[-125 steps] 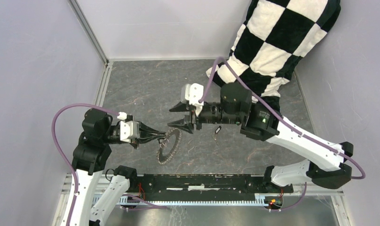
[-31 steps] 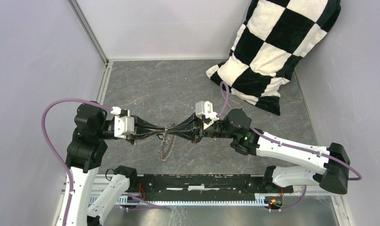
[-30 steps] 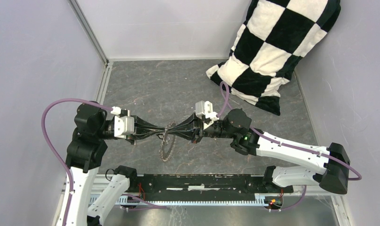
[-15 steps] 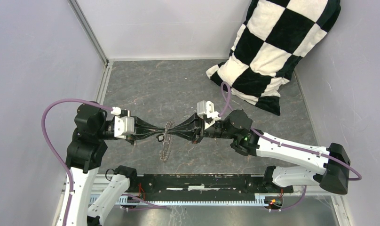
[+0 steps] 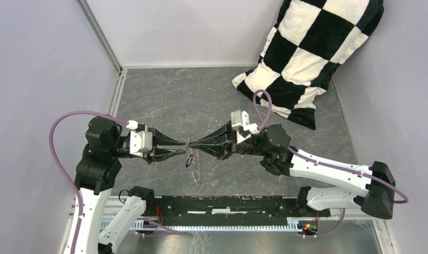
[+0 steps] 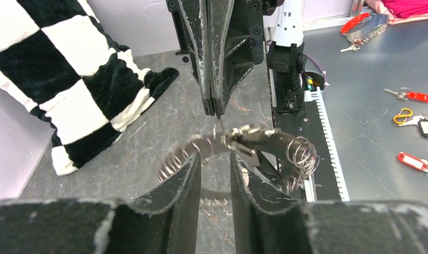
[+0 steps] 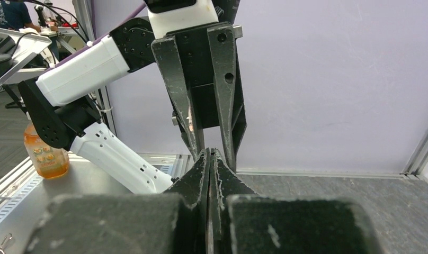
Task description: Put the keys on the keyring
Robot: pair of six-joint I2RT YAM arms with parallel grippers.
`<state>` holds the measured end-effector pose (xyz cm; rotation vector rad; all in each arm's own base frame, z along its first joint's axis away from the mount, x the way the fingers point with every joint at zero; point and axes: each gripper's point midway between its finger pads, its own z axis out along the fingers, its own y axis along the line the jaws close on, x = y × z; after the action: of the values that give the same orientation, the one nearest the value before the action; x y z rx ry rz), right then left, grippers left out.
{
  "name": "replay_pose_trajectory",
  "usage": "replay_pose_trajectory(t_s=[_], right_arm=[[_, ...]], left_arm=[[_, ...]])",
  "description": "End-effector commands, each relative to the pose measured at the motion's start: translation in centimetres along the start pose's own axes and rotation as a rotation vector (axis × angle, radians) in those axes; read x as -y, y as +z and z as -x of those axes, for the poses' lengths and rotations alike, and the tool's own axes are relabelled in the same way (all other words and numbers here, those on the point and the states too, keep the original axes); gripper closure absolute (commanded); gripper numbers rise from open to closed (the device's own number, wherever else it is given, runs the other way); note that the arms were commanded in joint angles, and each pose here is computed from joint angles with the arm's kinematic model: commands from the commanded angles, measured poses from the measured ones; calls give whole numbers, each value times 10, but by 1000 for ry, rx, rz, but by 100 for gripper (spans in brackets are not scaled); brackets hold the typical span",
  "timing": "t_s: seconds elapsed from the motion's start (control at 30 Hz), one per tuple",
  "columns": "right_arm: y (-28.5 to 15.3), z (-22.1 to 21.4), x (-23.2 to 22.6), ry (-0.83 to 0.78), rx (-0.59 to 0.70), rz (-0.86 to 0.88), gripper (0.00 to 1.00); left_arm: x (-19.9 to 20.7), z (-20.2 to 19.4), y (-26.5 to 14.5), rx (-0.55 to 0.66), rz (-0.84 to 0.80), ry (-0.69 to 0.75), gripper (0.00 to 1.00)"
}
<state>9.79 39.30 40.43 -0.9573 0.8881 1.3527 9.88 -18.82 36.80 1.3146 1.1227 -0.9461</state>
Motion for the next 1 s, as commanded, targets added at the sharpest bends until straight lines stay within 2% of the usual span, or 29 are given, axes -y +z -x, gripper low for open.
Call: replay_pose_trajectory(t_s=[0.0, 0.2, 0.3, 0.4, 0.47, 0.53, 0.7, 0.83, 0.97], right_arm=[[0, 40, -5, -43, 115, 13, 100], [1, 40, -5, -43, 112, 14, 100], [1, 37, -5, -45, 92, 16, 100], [-5, 21, 4, -81, 6, -27, 100], [-18, 1, 18, -99, -96, -93, 99], [-38, -17, 32, -108, -192, -159, 89], [-111, -96, 72, -82, -485, -363, 52], [-164, -173, 83, -50, -751, -401, 44], [-191, -228, 73, 4, -922, -277, 43]], left_arm=[[-6, 6, -1, 5, 35, -9, 65], [-3, 12, 1, 25, 24, -80, 62], [-1, 5, 1, 16, 15, -101, 66], [-17, -10, 0, -31, 107, -133, 77], [-29, -19, -2, -59, 165, -138, 77], [-36, -26, -3, -77, 197, -131, 71], [-32, -44, -2, -117, 169, -95, 58], [-32, -54, -2, -134, 155, -86, 53], [-31, -58, -2, -143, 145, -89, 52]])
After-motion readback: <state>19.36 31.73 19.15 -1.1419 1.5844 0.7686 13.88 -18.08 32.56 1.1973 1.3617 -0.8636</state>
